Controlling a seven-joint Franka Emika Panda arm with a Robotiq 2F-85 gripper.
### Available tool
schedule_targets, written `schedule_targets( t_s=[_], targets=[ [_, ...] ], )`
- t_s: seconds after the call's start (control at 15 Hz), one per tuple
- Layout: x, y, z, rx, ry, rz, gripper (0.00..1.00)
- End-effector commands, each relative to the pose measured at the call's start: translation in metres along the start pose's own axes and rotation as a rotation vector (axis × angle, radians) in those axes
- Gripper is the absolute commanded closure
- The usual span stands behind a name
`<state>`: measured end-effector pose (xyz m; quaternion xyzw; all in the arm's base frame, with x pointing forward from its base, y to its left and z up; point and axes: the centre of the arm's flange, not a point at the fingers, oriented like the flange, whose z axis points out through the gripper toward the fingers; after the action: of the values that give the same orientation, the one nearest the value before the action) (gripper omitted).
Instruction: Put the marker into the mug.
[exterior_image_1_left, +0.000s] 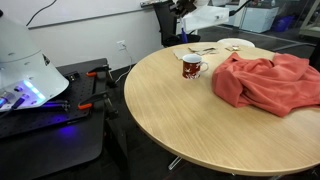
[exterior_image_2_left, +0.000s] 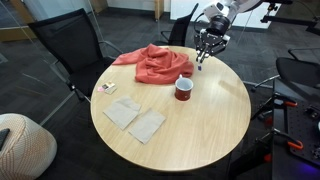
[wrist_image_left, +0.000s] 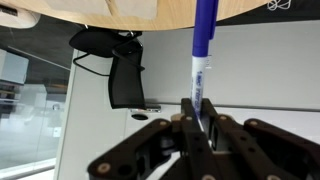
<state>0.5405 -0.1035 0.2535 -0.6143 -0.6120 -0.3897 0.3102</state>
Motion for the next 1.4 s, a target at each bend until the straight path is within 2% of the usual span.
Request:
schedule_targets(
  t_s=[0.0, 0.13, 0.33, 0.53, 0.93, 1.33],
  targets=[
    [-0.021, 0.007, 0.003, 0.039, 0.059, -0.144, 0.97],
    [-0.026, 0.011, 0.006, 0.036, 0.08, -0.183, 0.97],
    [-0.011, 0.033, 0.004, 0.004, 0.122, -0.238, 0.97],
    [-0.012, 0.049, 0.001, 0.011, 0.17, -0.217, 0.97],
    [-0.063, 0.03, 0.012, 0.061, 0.232, -0.118, 0.97],
    [-0.08, 0.021, 0.023, 0.059, 0.243, -0.118, 0.97]
  ],
)
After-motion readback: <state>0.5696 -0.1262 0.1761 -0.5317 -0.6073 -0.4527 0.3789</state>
